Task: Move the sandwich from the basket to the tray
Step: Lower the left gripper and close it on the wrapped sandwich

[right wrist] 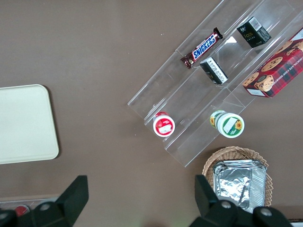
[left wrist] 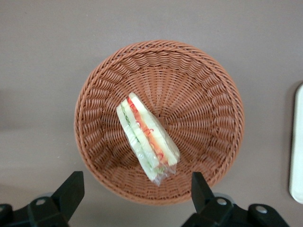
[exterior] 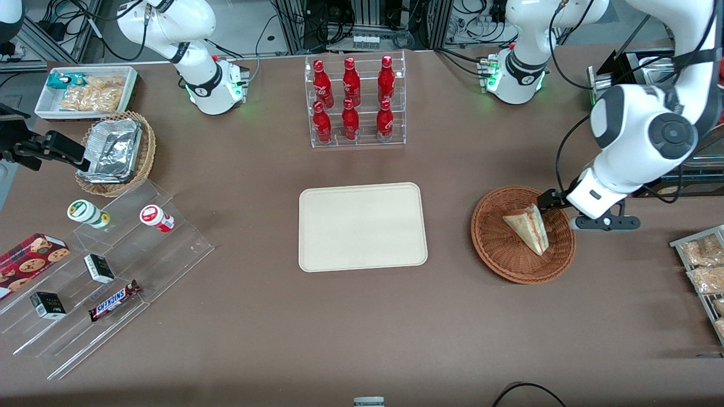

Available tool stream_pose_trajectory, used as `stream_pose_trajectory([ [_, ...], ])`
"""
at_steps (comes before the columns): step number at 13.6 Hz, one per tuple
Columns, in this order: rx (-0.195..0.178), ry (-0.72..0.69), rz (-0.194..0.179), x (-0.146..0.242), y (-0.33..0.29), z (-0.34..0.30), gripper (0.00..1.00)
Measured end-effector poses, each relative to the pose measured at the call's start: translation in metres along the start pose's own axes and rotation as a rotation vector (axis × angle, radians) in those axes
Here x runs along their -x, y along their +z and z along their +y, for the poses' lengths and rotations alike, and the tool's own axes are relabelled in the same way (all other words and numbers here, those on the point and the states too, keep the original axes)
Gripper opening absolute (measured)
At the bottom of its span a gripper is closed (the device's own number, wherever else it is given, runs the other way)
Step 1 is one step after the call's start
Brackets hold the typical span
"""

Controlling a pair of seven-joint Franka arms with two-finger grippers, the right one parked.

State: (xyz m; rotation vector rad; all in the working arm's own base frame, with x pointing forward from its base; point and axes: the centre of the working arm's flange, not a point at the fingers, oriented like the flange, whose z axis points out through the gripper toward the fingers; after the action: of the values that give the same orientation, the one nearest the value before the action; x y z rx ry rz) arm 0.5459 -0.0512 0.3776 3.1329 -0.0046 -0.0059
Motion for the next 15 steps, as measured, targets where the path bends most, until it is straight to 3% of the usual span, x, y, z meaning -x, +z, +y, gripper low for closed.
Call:
stream_pose_trajectory([
  [2, 0.002, -0.082, 0.014, 0.009, 0.022, -0.001, 1.0],
  [8, -0.001, -0.432, -0.021, 0.015, 0.056, 0.009, 1.0],
  [12, 0.006, -0.596, -0.015, 0.01, 0.08, 0.014, 1.0],
  [15, 0.0, -0.655, -0.037, 0.01, 0.102, 0.016, 1.0],
])
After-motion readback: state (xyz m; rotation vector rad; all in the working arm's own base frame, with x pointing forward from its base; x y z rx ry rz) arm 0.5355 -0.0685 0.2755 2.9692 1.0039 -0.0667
